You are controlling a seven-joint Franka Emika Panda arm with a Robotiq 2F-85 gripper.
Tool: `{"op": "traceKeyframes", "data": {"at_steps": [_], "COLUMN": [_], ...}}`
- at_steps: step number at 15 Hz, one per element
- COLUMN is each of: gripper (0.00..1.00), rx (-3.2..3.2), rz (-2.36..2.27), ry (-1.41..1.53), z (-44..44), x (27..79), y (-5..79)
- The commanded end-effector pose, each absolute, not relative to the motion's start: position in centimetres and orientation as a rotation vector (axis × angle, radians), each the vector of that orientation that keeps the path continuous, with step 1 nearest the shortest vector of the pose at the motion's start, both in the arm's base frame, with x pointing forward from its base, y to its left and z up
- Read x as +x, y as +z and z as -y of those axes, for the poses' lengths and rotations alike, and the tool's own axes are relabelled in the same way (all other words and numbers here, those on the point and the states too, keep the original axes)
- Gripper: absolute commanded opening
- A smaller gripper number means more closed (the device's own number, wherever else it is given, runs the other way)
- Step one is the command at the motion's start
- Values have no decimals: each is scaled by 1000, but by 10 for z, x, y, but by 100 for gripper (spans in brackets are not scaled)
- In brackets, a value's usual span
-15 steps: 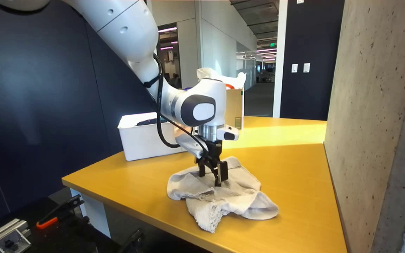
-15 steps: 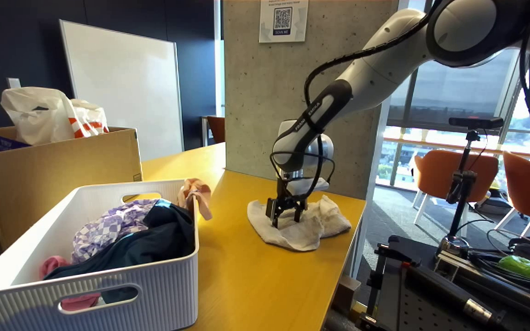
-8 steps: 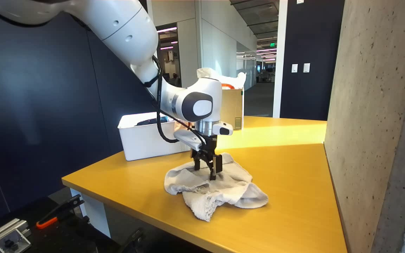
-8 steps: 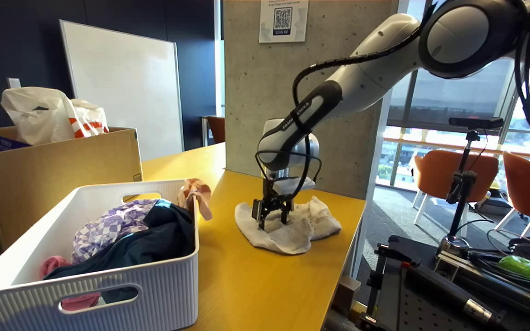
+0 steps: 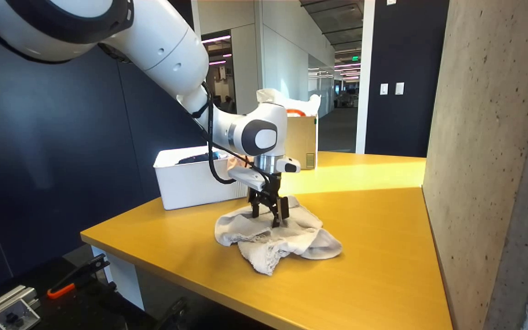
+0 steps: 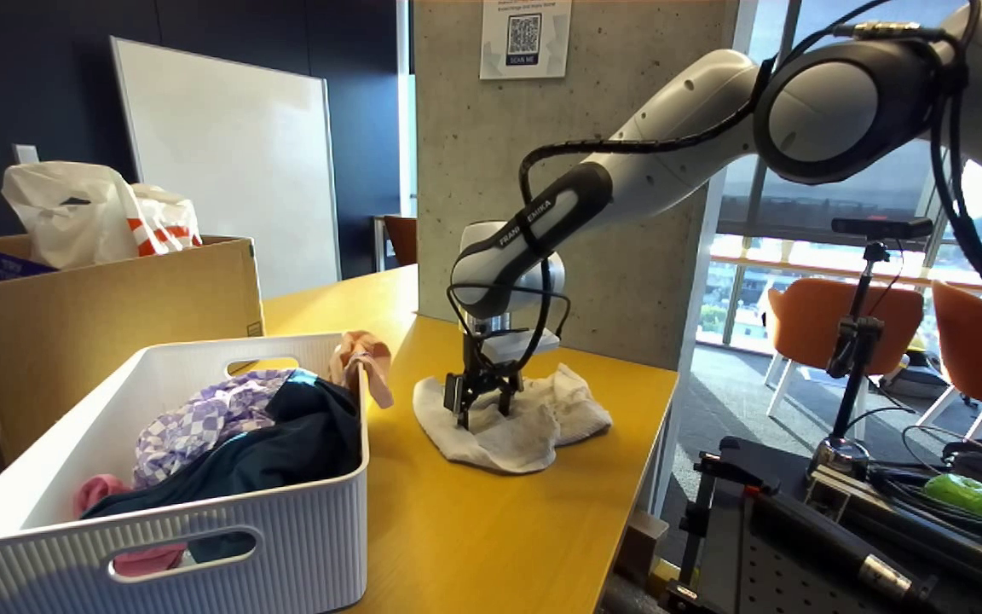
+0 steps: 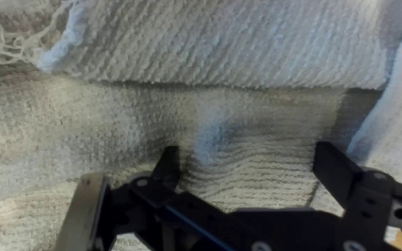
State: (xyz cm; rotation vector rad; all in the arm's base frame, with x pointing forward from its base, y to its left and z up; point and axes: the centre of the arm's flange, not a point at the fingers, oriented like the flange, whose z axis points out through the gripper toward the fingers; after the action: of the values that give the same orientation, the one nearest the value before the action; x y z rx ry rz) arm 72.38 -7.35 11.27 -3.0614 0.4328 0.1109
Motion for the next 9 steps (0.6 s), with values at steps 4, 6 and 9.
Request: {"op": "traceKeyframes", "data": {"at_steps": [4, 6, 9], "gripper": [100, 100, 100], "rx": [-3087, -3091, -3089], "rz": [-485, -525, -581], "ry": [30, -14, -81], "z": [73, 77, 85], "x": [689, 670, 651], "y": [149, 170, 203]}}
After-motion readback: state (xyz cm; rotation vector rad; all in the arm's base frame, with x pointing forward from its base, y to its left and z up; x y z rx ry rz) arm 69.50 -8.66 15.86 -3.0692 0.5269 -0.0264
